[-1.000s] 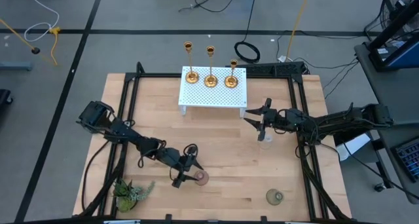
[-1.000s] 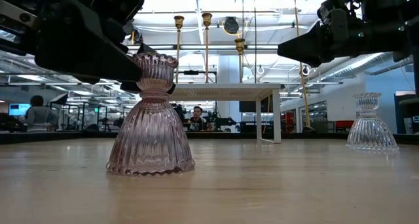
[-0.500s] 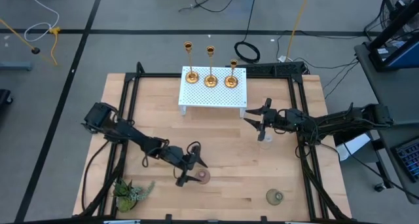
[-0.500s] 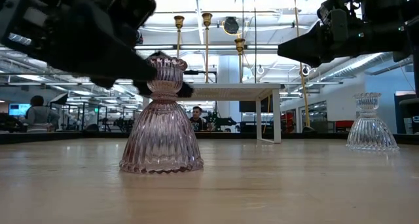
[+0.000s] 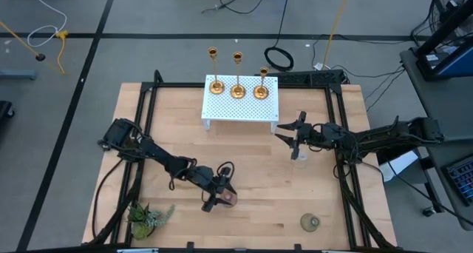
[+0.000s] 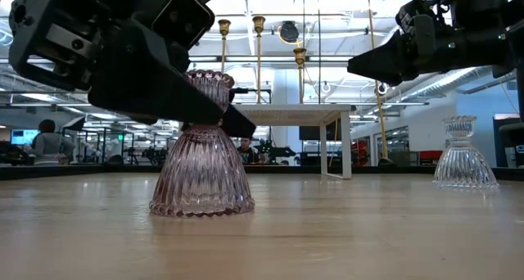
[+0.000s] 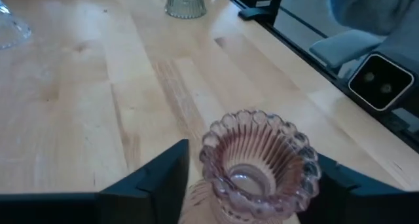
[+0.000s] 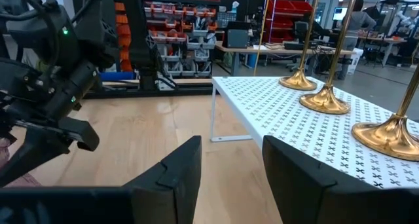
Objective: Pick & Place candle stick holders
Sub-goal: Put the bottom left pink glass candle holder aligned with the golden candle holder on the shelf
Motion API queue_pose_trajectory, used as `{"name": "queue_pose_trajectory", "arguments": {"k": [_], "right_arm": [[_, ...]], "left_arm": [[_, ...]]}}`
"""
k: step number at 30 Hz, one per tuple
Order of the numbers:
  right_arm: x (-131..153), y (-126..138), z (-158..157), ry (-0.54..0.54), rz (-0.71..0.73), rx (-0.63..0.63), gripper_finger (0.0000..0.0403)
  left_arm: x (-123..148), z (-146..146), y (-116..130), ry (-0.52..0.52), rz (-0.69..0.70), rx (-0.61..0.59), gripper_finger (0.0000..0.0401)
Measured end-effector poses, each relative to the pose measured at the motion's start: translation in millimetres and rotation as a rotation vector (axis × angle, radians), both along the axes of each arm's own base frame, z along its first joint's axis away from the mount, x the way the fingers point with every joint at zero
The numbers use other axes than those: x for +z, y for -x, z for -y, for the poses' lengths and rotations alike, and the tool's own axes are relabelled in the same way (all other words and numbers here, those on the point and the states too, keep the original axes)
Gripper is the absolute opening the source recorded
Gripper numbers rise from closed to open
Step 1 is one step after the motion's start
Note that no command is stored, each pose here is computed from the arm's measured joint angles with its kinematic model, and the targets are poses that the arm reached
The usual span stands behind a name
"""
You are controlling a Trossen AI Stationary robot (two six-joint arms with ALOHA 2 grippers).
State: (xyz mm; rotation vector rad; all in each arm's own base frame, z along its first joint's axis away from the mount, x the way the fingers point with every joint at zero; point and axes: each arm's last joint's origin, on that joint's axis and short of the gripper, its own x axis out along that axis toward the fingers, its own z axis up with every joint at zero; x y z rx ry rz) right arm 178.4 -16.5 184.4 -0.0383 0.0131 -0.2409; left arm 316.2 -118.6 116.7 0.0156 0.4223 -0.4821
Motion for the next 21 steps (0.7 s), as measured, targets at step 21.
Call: {"name": "queue_pose_trajectory", "arguments": {"k": [21], "right_arm": [[-0.1,0.0,0.0,-0.001,-0.001,0.000,0.0155]], "left_arm": [[5.9,-13.2,-7.0,-0.004,0.075,0.037,0.0145]]}}
